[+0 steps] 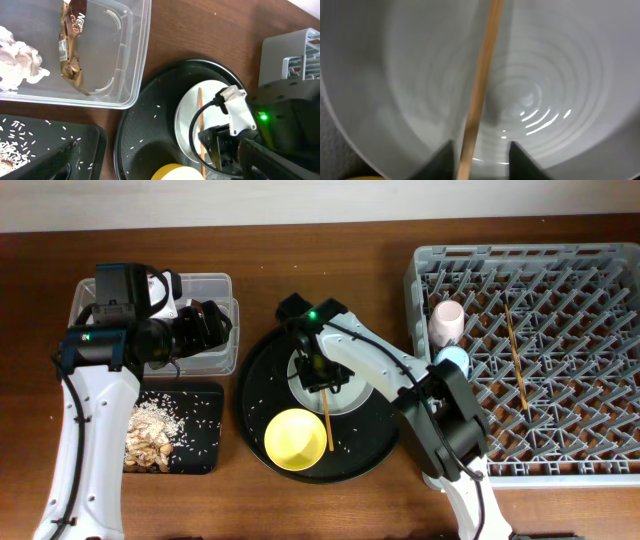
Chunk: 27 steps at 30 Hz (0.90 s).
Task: Sort waste into correct bins and load items into the dishwasher rack
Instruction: 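Grasp the second chopstick on the white plate with the right gripper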
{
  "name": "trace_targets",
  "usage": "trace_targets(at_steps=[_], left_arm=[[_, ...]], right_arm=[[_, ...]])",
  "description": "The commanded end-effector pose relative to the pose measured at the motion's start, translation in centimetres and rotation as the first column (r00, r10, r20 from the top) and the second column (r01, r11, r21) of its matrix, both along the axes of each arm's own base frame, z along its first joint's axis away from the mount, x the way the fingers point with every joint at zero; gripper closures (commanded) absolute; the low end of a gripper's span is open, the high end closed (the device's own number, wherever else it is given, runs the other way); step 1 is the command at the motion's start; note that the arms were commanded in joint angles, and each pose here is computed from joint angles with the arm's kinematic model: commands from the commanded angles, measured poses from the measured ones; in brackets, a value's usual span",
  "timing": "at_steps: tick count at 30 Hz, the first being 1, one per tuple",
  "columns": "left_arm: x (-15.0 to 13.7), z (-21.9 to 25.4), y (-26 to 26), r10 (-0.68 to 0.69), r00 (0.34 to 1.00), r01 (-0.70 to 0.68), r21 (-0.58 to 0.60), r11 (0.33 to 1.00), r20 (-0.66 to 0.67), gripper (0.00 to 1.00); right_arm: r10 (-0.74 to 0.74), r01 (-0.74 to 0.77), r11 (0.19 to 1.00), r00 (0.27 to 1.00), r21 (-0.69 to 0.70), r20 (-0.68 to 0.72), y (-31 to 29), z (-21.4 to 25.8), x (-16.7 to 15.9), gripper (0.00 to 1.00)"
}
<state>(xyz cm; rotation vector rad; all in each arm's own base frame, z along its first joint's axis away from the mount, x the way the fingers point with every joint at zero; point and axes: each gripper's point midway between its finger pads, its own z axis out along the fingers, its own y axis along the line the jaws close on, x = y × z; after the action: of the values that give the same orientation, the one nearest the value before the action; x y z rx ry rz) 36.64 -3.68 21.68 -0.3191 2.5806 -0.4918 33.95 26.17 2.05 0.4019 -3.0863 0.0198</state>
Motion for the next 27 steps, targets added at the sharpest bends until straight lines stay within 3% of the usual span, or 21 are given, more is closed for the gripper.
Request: trace_targets(at_steps=[1,3,7,11,13,16,24,27], left_arm=[[0.0,-0.4,0.2,-0.001,1.000,0.001,0.006,1.000,-0.010,0.01],[0.0,-0.4,0.2,-0.001,1.000,0.001,0.006,1.000,-0.010,0.01],[0.0,-0.4,0.2,-0.002,1.000,0.002,0.006,1.000,-0.010,0.01],[0.0,-0.4,0.2,-0.002,1.000,0.002,0.006,1.000,-0.010,0.01],[0.0,-0.4,0.2,-0.001,1.000,0.001,0.006,1.000,-0.010,0.01],[0.0,-0.4,0.2,-0.002,1.000,0.002,0.006,1.000,-0.010,0.01],[0.0,-0.4,0.2,-0.002,1.000,0.002,0.007,1.000,-0.010,0.01],[0.0,-0.4,0.2,-0.002,1.000,0.002,0.006,1.000,-0.010,0.01]], right_arm=[[-0.009,0.009,1.000,1.000,-0.025,-0.007,-0.4,-0.7,-0.1,0.76],[-0.009,0.009,0.999,1.000,-0.031,-0.014,-0.6,-1.0,-0.4,0.76],[-0.010,0.008,0.999,1.000,-0.043,-0.030,-1.0,-1.4,-0.8,0.87],[-0.009,0.008,0.999,0.999,-0.042,-0.032,-0.9,-1.4,-0.9,0.89],[-0.010,0.008,0.999,0.999,-0.041,-0.034,-0.9,-1.4,-0.9,0.96],[-0.011,0.010,0.999,1.000,-0.037,-0.029,-0.9,-0.6,-0.7,0.96],[0.054,-0.055,0.998,0.996,0.019,0.071,-2.6,9.1,2.4,0.96],[-0.001,0.007,0.999,0.989,-0.042,0.151,-6.3,12.9,4.6,0.96]])
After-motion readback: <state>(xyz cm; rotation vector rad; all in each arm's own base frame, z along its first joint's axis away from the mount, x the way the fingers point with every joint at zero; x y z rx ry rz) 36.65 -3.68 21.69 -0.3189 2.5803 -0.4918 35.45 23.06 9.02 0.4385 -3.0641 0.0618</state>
